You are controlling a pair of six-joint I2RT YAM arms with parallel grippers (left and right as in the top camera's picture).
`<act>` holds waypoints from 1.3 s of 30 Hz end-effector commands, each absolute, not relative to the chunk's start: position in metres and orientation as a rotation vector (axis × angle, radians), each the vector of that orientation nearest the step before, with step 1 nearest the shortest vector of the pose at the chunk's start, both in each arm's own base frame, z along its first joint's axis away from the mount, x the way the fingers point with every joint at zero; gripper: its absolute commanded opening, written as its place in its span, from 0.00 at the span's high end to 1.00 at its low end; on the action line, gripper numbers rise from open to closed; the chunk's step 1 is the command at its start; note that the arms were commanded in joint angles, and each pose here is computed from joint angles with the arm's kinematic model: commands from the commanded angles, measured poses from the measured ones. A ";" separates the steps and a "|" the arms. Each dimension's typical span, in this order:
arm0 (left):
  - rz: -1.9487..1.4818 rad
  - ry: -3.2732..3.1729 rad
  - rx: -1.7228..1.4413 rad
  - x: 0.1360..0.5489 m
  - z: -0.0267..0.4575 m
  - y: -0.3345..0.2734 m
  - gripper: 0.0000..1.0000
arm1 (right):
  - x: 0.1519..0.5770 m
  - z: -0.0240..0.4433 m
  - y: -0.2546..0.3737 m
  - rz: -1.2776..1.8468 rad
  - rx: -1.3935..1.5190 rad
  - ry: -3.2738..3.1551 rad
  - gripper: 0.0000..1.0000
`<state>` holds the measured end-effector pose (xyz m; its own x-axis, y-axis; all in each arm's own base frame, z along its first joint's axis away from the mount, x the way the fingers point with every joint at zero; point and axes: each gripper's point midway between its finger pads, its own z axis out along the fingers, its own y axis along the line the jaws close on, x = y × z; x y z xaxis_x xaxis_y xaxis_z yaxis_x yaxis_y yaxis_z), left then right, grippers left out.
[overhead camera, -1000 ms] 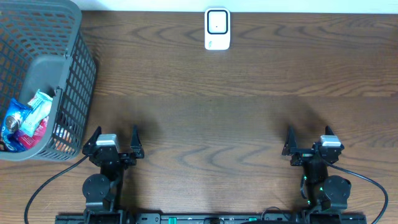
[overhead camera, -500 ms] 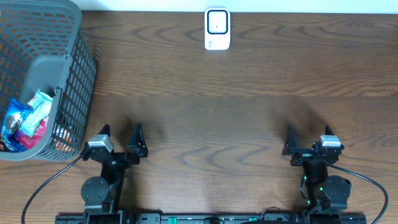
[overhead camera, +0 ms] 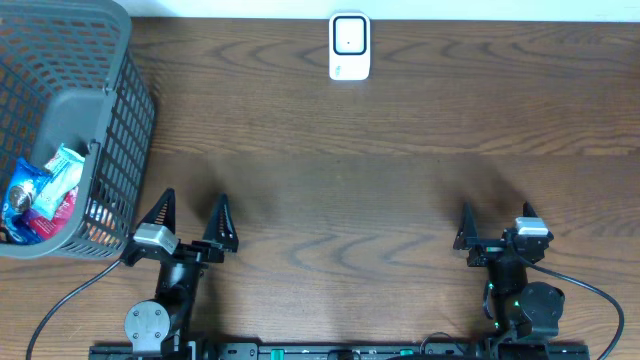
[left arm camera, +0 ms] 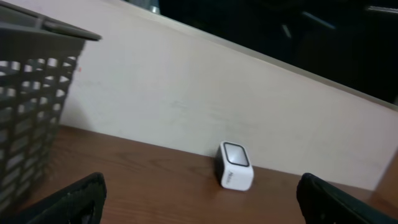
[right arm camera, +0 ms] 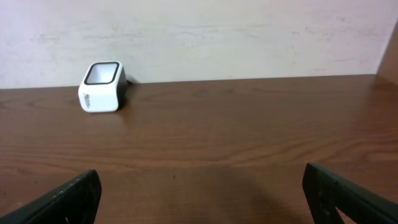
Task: Scan the item barcode
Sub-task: 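Reach the left gripper into the basket toward the packaged items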
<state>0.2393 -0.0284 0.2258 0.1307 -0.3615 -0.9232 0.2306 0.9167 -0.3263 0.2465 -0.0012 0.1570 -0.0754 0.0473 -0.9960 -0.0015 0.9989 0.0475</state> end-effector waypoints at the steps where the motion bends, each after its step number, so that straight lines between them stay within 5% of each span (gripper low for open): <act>1: -0.455 1.349 -0.076 0.235 0.238 -0.034 0.02 | 0.246 0.155 -0.002 0.046 0.051 1.650 0.01; 11: -0.303 1.599 -0.146 0.237 0.273 -0.012 0.02 | 0.246 0.155 -0.002 0.047 0.050 1.651 0.01; 18: -0.167 1.521 0.082 0.255 0.356 -0.019 0.02 | 0.246 0.155 -0.002 0.047 0.050 1.650 0.01; 29: -0.196 1.842 0.217 0.338 0.423 -0.026 0.02 | 0.246 0.155 -0.002 0.047 0.050 1.651 0.01; 39: -0.050 2.037 -0.638 0.379 0.408 0.144 0.02 | 0.246 0.155 -0.002 0.047 0.050 1.650 0.01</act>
